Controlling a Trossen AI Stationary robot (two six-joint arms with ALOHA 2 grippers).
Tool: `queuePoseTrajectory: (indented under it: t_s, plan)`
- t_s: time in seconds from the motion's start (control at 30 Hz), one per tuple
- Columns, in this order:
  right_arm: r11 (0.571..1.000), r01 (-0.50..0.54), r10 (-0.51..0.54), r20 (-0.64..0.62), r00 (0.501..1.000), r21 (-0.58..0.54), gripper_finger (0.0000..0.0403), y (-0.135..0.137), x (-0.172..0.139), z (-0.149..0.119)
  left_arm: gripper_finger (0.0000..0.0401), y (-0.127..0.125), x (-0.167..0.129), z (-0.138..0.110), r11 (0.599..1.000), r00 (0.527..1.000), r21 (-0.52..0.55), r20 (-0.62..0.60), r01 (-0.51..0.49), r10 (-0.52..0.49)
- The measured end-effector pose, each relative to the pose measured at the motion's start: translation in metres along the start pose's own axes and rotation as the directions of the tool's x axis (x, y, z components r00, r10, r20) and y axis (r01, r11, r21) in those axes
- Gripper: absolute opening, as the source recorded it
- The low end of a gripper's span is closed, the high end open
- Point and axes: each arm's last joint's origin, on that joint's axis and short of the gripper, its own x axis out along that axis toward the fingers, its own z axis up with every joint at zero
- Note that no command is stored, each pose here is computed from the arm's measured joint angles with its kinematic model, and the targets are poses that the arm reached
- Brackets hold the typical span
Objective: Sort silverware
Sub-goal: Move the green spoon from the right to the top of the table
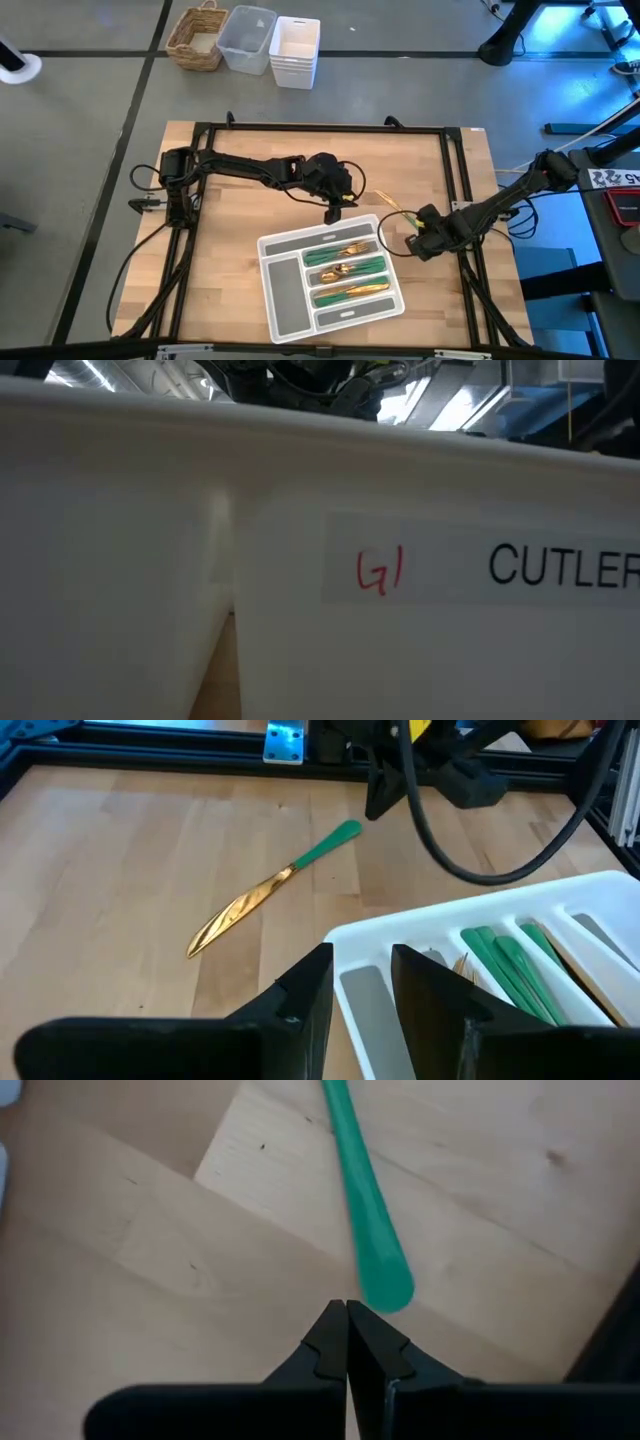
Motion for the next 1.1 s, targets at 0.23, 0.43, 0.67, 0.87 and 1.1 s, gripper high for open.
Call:
queuePoseTrajectory:
  t_s: [0.23, 0.43, 0.67, 0.87, 1.1]
  plan:
    - [1.000, 0.007, -0.007, 0.017, 1.000, 0.005, 0.0001, -0.007, 0.015, -0.003, 0.0098, 0.000, 0.000, 0.000, 1.000, 1.000, 0.000, 0.001, 0.000, 0.000]
    - [0.999, 0.039, -0.040, 0.023, 0.999, 0.026, 0.0001, -0.016, 0.026, -0.005, 0.0098, 0.000, 0.000, 0.000, 1.000, 1.000, 0.000, 0.001, 0.000, 0.000]
    - [0.999, 0.007, -0.011, 0.113, 0.993, 0.032, 0.0001, -0.015, 0.030, -0.003, 0.0098, 0.000, 0.000, 0.000, 1.000, 1.000, 0.000, 0.001, 0.000, 0.000]
    - [1.000, 0.009, -0.017, 0.262, 0.965, 0.029, 0.0001, -0.016, 0.033, 0.001, 0.0098, 0.000, 0.000, 0.000, 1.000, 1.000, 0.000, 0.000, 0.000, 0.000]
    - [0.996, -0.027, -0.002, 0.338, 0.941, 0.080, 0.0001, -0.018, 0.056, 0.006, 0.0098, 0.000, 0.000, 0.000, 1.000, 1.000, 0.000, 0.000, 0.001, -0.001]
